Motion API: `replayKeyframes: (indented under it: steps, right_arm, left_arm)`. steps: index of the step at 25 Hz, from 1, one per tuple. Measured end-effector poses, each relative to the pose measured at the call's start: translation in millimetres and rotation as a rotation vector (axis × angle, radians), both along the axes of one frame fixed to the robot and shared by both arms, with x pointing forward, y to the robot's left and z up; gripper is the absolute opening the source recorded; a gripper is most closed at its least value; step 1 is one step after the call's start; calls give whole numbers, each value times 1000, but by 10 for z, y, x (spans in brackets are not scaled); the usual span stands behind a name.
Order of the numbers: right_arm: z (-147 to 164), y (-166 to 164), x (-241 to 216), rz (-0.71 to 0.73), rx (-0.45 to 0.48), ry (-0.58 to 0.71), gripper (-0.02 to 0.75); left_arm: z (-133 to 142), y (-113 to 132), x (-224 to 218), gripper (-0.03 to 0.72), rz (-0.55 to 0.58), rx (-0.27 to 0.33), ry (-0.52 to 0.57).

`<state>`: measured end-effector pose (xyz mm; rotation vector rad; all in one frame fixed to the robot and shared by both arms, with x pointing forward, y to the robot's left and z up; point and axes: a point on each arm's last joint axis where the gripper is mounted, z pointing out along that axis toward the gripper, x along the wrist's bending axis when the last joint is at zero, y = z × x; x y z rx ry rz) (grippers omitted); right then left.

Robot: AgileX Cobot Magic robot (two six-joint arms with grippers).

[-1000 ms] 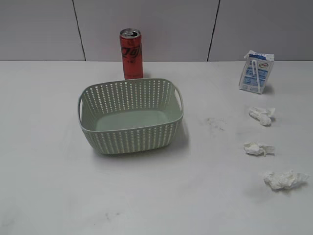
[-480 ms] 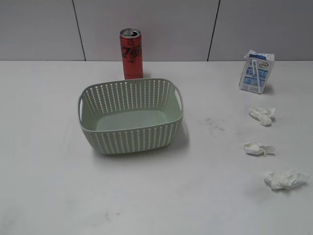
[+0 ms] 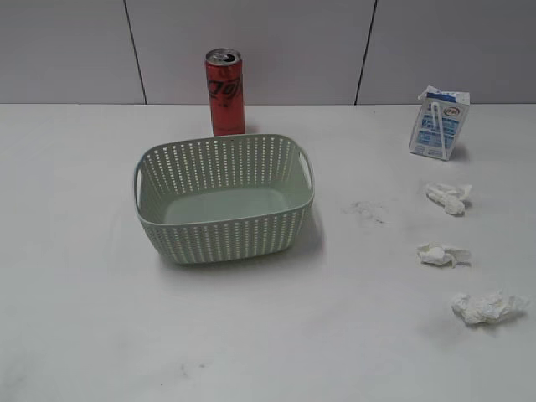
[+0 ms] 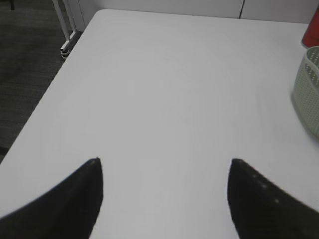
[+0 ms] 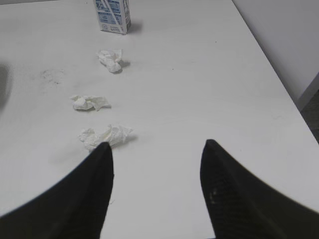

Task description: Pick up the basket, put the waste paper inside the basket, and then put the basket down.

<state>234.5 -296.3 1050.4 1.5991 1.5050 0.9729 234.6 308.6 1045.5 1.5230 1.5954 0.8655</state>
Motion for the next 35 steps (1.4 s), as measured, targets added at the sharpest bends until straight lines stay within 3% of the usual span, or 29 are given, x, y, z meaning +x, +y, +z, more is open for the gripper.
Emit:
replayKeyframes:
  steps: [9,26,30,33,35]
  right_arm:
    - [0,-1,0,-1,0,0,427]
    - [0,-1,0,-1,0,0,427]
    - [0,-1,0,-1,0,0,427]
    - [0,-1,0,-1,1,0,427]
    - [0,-1,0,-1,1,0,427]
  left_arm:
    - [5,48,2,573,33,50,-6]
    - [21,86,5,573,58,90,-20]
    - [179,26,82,573,18,40,-108]
    - [326,-68,290,573,-32,-40,-163]
    - [373,-136,496,573,-57,-102,-144]
